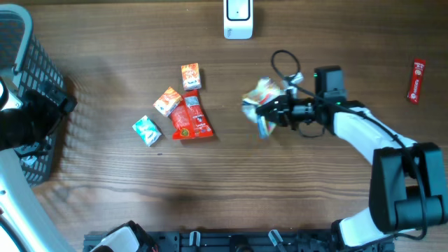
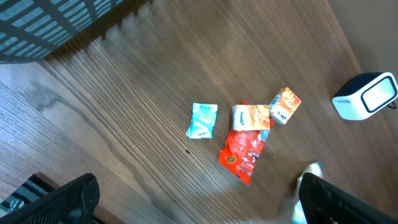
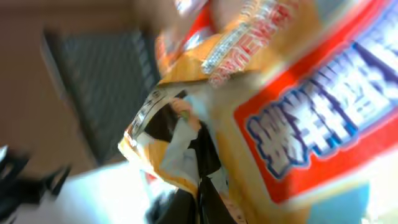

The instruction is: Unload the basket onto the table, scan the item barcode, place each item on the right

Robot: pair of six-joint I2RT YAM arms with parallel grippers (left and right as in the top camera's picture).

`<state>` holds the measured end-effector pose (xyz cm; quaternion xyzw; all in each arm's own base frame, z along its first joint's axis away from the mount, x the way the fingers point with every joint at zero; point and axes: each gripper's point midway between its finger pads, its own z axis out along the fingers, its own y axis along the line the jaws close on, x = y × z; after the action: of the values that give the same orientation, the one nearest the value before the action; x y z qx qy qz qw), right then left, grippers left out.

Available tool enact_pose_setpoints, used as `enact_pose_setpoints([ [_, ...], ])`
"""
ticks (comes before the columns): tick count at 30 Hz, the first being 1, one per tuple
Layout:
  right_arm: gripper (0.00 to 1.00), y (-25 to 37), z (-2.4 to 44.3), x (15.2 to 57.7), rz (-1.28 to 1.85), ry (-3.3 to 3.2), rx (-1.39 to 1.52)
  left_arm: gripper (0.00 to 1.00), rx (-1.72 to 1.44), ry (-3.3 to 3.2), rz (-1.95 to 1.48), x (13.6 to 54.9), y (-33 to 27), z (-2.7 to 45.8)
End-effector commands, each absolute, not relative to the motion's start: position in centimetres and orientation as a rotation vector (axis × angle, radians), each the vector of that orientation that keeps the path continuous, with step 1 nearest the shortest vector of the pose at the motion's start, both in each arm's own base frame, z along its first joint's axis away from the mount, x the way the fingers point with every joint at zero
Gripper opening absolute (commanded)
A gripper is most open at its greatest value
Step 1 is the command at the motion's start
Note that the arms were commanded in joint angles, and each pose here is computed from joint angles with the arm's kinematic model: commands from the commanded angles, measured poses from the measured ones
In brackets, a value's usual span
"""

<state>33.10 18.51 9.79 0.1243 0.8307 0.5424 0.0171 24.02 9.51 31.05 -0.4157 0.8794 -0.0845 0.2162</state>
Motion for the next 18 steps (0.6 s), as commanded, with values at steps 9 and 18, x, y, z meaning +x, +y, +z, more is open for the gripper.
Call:
enact_pose_setpoints([
  [9, 0.04, 13.3, 9.0, 34.4, 1.100, 2.721, 0.319, 1.00, -1.149, 2.434, -0.228, 24.0, 9.7, 31.1],
  [18, 0.04, 21.0, 16.4, 30.8, 0.919, 2.746, -0.143, 1.00, -1.149, 2.434, -0.228, 24.0, 9.7, 31.1],
])
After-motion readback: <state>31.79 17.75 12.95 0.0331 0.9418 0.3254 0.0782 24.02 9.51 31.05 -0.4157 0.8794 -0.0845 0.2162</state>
